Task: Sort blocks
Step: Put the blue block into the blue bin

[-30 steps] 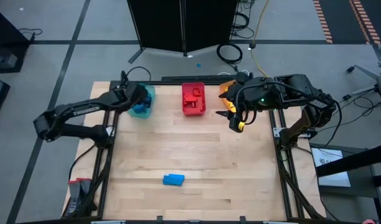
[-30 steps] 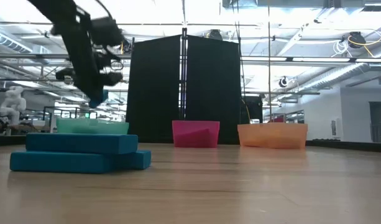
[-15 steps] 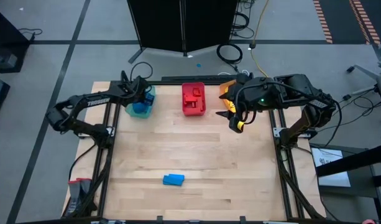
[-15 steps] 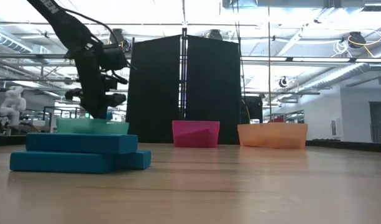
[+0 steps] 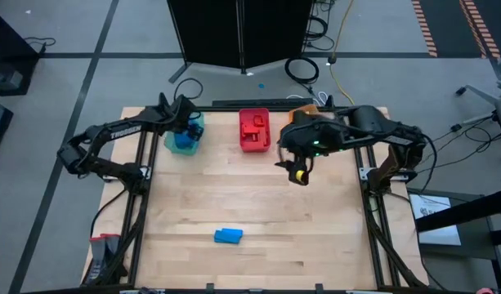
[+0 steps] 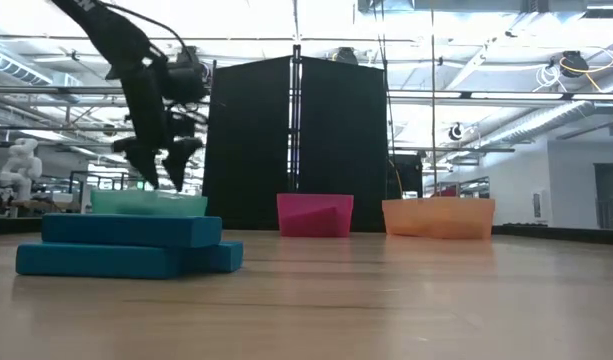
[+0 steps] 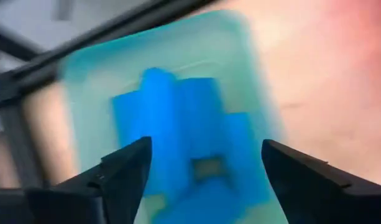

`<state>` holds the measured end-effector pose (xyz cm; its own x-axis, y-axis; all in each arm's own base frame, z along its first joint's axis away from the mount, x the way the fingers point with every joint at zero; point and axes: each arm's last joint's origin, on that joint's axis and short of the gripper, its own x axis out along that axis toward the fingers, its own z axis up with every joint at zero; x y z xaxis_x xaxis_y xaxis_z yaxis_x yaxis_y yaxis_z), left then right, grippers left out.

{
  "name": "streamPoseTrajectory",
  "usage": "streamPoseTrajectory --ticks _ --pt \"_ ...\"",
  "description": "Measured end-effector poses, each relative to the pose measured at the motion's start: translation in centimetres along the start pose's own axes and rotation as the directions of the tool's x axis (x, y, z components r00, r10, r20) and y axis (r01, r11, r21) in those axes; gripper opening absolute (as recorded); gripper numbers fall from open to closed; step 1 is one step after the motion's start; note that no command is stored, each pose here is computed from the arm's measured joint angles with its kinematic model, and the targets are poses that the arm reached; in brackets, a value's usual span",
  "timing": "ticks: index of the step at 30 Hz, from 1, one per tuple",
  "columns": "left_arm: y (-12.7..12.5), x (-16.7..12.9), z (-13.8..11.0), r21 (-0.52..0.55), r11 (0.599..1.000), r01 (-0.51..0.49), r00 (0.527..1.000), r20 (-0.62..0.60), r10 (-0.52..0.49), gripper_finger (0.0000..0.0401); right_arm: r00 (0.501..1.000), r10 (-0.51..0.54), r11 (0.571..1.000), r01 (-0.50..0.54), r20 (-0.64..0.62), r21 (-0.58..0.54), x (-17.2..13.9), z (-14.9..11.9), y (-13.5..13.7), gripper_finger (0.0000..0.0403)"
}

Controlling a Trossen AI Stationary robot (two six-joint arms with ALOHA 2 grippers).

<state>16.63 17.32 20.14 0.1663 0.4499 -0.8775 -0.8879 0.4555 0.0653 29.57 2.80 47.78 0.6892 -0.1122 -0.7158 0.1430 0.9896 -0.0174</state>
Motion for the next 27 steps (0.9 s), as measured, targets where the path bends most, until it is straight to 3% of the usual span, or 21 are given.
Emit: streamPoseTrajectory --ticks 2,4,6,9,11,13,16,22,27 --pt "-0.6 -1.3 0.6 0.041 0.988 0.148 0.989 0.012 -0.148 0.0314 0.999 0.022 1.000 -0.023 -0.032 -0.008 0.9 0.0 0.3 0.0294" --pt "-1.5 -3.1 0.6 0.104 0.947 0.303 0.952 0.022 -0.306 0.0315 0.997 0.028 0.999 -0.029 -0.067 -0.016 1.6 -0.1 0.4 0.0294" --pt "-2.5 -5.1 0.3 0.173 0.876 0.451 0.887 0.027 -0.462 0.0312 0.994 0.022 0.999 -0.024 -0.103 -0.026 2.0 -0.3 0.5 0.0294" --pt "-4.0 -8.4 -1.0 0.293 0.729 0.619 0.761 0.004 -0.648 0.0305 0.989 0.013 1.000 -0.017 -0.147 -0.022 2.2 -0.6 0.5 0.0294" --pt "-4.9 -10.3 -2.4 0.352 0.648 0.675 0.701 -0.034 -0.712 0.0300 0.989 0.013 1.000 -0.013 -0.148 -0.003 2.2 -0.6 0.4 0.0295" --pt "-5.5 -12.0 -3.7 0.387 0.595 0.704 0.661 -0.053 -0.748 0.0298 0.992 0.026 1.000 -0.025 -0.126 0.008 2.4 -0.4 0.7 0.0295" --pt "-5.6 -14.1 -5.0 0.411 0.575 0.708 0.638 -0.023 -0.769 0.0297 0.989 0.073 0.997 -0.076 -0.130 -0.020 4.3 0.0 1.7 0.0295" --pt "-3.9 -16.9 -6.4 0.363 0.620 0.696 0.620 0.131 -0.773 0.0297 0.956 0.184 0.966 -0.219 -0.231 -0.140 11.5 0.1 5.1 0.0295" --pt "-2.2 -19.2 -6.8 0.340 0.606 0.719 0.559 0.235 -0.796 0.0297 0.929 0.266 0.954 -0.292 -0.256 -0.068 17.5 0.0 7.0 0.0295"
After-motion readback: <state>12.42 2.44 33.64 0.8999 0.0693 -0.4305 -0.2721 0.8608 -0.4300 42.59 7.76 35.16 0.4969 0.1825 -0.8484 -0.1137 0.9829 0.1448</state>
